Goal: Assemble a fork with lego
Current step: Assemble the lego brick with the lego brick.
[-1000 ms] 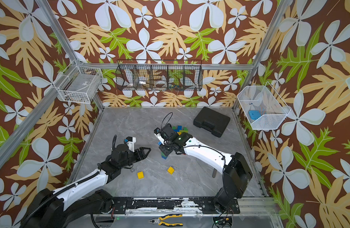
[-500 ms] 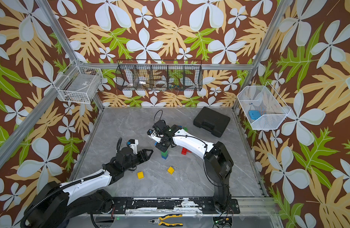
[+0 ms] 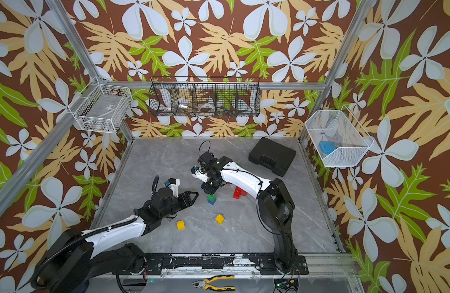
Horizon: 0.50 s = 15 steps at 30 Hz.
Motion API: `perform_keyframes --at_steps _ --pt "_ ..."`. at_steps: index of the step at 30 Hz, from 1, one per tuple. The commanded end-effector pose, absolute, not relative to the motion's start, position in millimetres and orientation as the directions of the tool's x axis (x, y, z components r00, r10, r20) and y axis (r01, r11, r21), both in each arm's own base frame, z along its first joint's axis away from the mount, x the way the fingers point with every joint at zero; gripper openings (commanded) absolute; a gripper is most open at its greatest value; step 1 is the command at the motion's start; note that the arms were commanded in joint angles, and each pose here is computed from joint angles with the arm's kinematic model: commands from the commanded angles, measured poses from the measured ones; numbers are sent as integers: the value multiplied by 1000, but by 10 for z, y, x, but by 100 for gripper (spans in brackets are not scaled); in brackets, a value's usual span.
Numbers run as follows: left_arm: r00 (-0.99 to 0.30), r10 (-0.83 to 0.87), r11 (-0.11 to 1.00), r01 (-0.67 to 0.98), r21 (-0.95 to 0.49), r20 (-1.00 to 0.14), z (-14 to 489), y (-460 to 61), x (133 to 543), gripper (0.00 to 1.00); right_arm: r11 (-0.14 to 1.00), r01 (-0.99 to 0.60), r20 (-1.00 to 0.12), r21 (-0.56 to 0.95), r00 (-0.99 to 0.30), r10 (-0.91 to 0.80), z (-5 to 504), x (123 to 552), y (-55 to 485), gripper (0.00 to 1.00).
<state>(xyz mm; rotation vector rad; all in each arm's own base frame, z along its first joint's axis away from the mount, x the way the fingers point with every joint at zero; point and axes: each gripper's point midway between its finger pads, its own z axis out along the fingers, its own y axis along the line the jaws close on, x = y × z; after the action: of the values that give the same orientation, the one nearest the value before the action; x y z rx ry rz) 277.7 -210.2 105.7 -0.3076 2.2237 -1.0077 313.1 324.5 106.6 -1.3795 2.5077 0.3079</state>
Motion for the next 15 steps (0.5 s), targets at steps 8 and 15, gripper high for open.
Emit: perform_keyframes --at_steps 8,15 --pt "-747 -447 658 98 -747 -492 1135 -2161 2784 67 546 -830 -282 113 -553 -784 995 3036 3233 0" --pt "-748 -446 658 99 -747 -492 1130 -2155 2771 67 567 -817 -258 106 -573 -778 916 3035 3193 0"
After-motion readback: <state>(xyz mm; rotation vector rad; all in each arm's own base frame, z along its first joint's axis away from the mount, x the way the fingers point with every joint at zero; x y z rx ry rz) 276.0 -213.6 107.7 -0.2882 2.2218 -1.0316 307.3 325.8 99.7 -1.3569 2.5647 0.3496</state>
